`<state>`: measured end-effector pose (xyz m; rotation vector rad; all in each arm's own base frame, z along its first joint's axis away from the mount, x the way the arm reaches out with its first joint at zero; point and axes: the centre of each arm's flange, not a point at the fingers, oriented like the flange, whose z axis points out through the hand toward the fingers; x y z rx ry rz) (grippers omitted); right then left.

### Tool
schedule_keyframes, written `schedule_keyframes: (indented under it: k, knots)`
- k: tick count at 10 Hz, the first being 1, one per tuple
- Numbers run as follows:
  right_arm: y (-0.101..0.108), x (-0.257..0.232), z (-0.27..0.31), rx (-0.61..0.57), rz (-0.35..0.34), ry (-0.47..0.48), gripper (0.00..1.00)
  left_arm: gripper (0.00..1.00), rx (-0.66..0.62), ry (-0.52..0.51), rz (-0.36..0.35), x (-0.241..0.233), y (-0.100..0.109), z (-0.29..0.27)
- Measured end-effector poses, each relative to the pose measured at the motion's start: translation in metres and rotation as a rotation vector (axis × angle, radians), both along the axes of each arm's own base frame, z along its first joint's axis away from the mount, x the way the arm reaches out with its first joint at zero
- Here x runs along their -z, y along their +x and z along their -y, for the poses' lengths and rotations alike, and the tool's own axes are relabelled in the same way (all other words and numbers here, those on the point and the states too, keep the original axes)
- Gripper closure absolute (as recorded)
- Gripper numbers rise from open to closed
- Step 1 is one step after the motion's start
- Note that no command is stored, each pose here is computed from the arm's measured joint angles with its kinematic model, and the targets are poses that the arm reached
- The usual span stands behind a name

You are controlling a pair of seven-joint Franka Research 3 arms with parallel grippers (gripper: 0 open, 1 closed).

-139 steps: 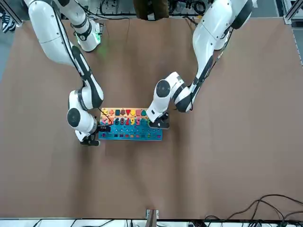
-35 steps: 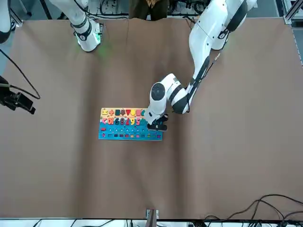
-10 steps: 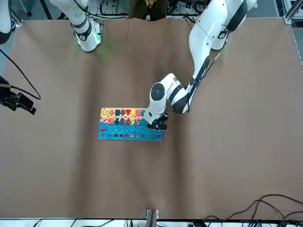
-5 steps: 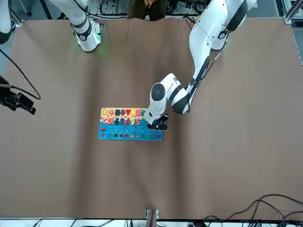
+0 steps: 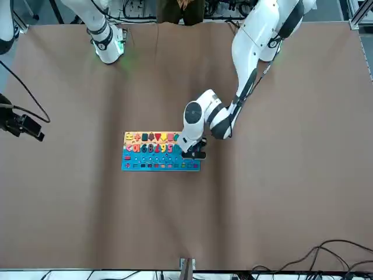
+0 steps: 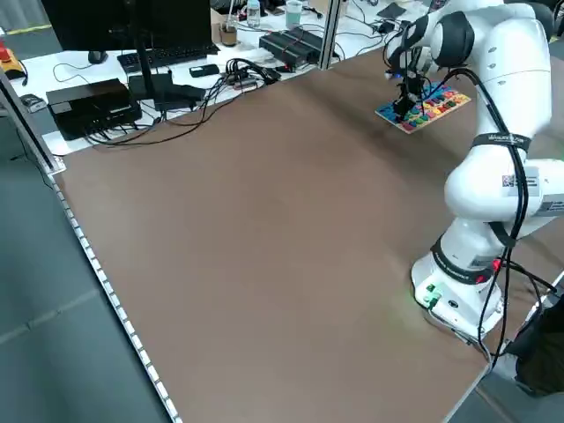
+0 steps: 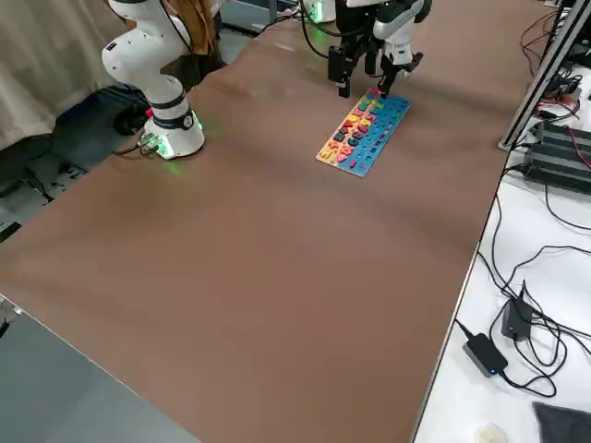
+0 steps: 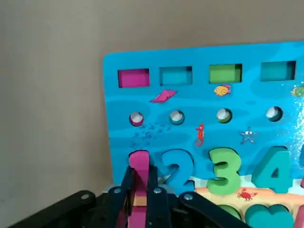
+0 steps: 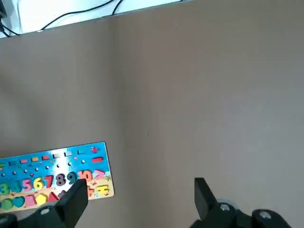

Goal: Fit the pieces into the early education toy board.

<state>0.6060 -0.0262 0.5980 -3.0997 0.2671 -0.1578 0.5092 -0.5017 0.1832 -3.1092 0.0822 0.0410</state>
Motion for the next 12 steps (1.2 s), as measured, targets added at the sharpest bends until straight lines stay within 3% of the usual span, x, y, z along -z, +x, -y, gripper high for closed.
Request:
schedule_keyframes:
  k: [2, 9, 12]
  knots:
    - [0.0000, 0.0000, -0.0001, 0.000, 0.000, 0.000, 0.01, 0.87, 0.009, 0.003, 0.001, 0.0000, -0.0085, 0.0081]
    - [0.0000, -0.0001, 0.0006, 0.001, 0.000, 0.000, 0.01, 0.86, 0.024, 0.005, 0.002, 0.0001, -0.0098, 0.0092]
    - [0.0000, -0.0001, 0.0007, 0.001, 0.000, 0.000, 0.01, 0.74, 0.036, 0.008, 0.000, 0.0017, -0.0122, 0.0099]
